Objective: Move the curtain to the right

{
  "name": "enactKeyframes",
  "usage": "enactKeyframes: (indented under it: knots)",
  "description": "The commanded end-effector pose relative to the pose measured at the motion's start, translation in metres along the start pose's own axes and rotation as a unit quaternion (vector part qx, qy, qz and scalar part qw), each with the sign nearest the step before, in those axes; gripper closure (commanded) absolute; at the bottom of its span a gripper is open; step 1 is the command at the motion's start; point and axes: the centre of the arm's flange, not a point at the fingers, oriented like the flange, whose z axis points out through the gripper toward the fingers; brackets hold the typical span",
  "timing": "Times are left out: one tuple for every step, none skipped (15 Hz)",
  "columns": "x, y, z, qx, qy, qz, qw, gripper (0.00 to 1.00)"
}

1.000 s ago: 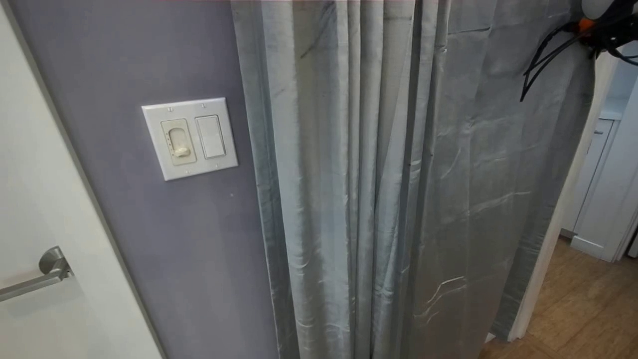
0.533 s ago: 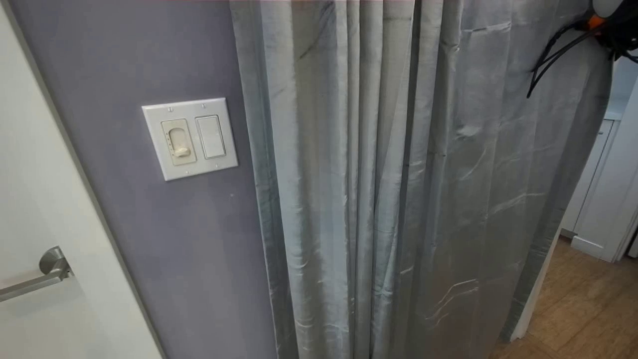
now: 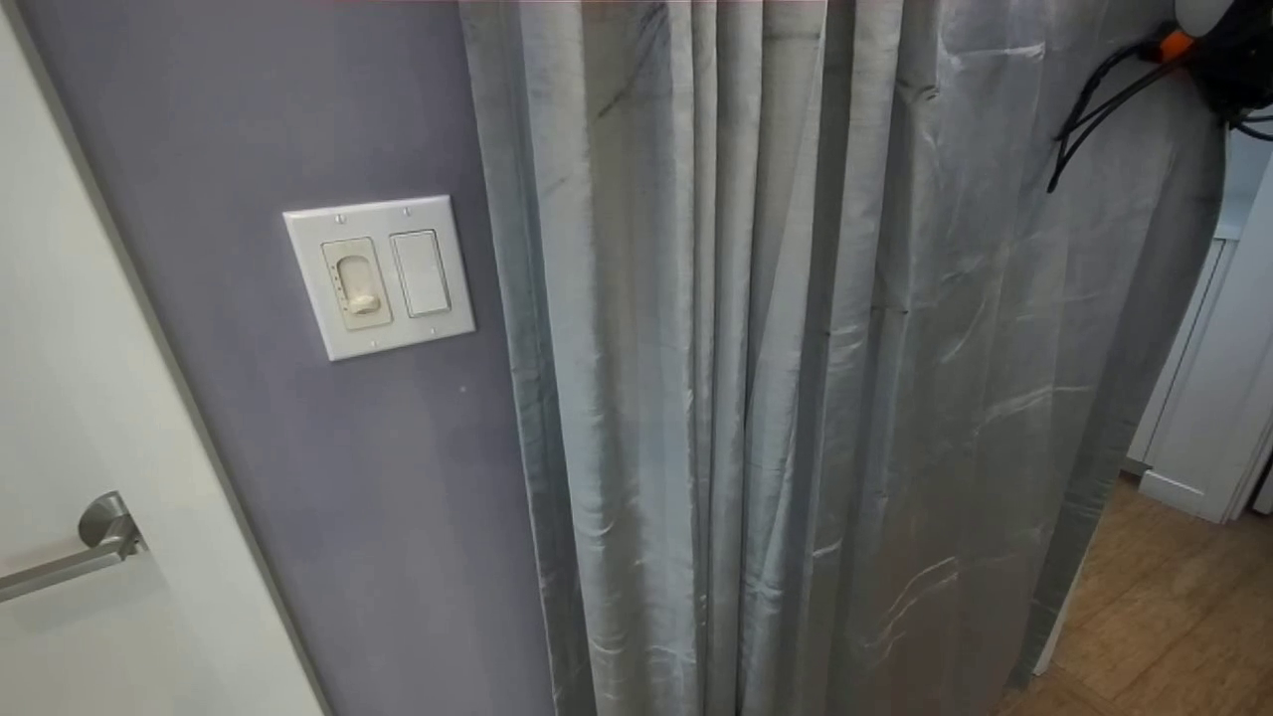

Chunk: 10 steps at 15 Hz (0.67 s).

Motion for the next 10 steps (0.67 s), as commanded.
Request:
enactKeyframes:
  knots:
    - [-0.005, 0.008, 0.057, -0.059, -0.022, 0.056, 0.9965, 0.99]
    - [-0.004, 0.008, 0.057, -0.063, -0.021, 0.065, 0.9957, 0.99]
    - [-0.003, 0.007, 0.058, -0.067, -0.021, 0.073, 0.9949, 0.99]
    - [-0.003, 0.007, 0.059, -0.072, -0.023, 0.080, 0.9939, 0.99]
    - [-0.003, 0.007, 0.058, -0.077, -0.024, 0.087, 0.9929, 0.99]
    - [-0.003, 0.007, 0.057, -0.082, -0.027, 0.094, 0.9918, 0.99]
    - [-0.003, 0.007, 0.055, -0.085, -0.027, 0.100, 0.9910, 0.72]
    - [-0.004, 0.010, 0.051, -0.089, -0.030, 0.097, 0.9909, 0.71]
    - [-0.008, 0.020, 0.059, -0.106, -0.039, 0.089, 0.9896, 0.65]
    - [-0.012, 0.028, 0.067, -0.121, -0.042, 0.084, 0.9881, 0.57]
